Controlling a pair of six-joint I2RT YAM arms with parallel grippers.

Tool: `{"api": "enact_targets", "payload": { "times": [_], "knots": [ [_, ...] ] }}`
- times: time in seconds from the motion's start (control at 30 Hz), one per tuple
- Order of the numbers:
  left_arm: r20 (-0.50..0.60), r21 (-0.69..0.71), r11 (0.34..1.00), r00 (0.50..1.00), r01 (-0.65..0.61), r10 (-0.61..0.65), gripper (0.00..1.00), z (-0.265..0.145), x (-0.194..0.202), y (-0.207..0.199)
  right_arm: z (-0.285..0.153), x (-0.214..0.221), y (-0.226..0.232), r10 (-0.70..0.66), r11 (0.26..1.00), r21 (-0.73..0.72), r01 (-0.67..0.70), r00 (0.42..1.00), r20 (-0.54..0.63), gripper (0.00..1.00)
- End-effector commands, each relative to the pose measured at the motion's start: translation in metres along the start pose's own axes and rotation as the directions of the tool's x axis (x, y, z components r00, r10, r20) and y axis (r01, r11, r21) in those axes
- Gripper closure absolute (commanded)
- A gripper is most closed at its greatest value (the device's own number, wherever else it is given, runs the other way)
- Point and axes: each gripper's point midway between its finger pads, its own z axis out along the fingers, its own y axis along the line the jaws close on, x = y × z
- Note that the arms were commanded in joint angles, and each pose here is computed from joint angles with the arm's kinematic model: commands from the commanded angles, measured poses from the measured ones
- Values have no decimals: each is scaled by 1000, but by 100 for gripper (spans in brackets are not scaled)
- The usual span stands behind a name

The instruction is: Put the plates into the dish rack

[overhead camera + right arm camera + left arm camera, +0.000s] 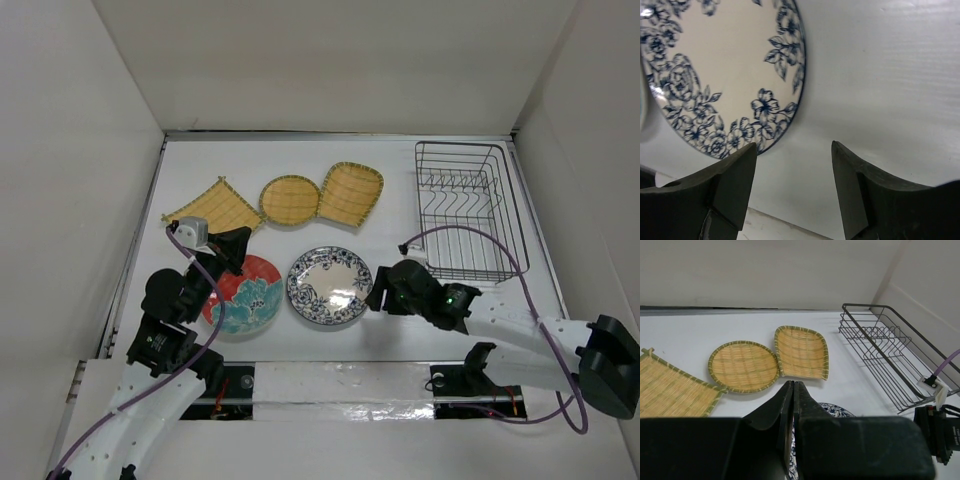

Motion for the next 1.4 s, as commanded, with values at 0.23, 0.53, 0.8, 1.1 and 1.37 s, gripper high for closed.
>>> {"api": "enact_targets", "payload": {
  "times": [0.23, 0.53, 0.8, 1.1, 1.37],
  "knots": [
    [36, 63, 998, 999, -11, 9, 95, 4, -13, -13, 42, 16, 3, 304, 952, -57, -302, 952, 39, 36],
    [16, 73, 997, 1000, -8, 7, 94, 7, -8, -16, 72, 31, -12, 447, 894, -85, -441, 892, 74, 55],
    [10, 72, 997, 1000, -9, 8, 94, 7, -7, -15, 90, 63, -16, 481, 876, -64, -479, 877, 20, 93],
    [22, 75, 997, 1000, -11, 10, 93, 5, -10, -16, 45, 45, 6, 375, 926, -28, -376, 911, 170, 100],
    [35, 72, 997, 999, -12, 9, 93, 2, -14, -16, -38, -26, 20, 218, 971, 0, -239, 884, 414, 100]
  ]
}}
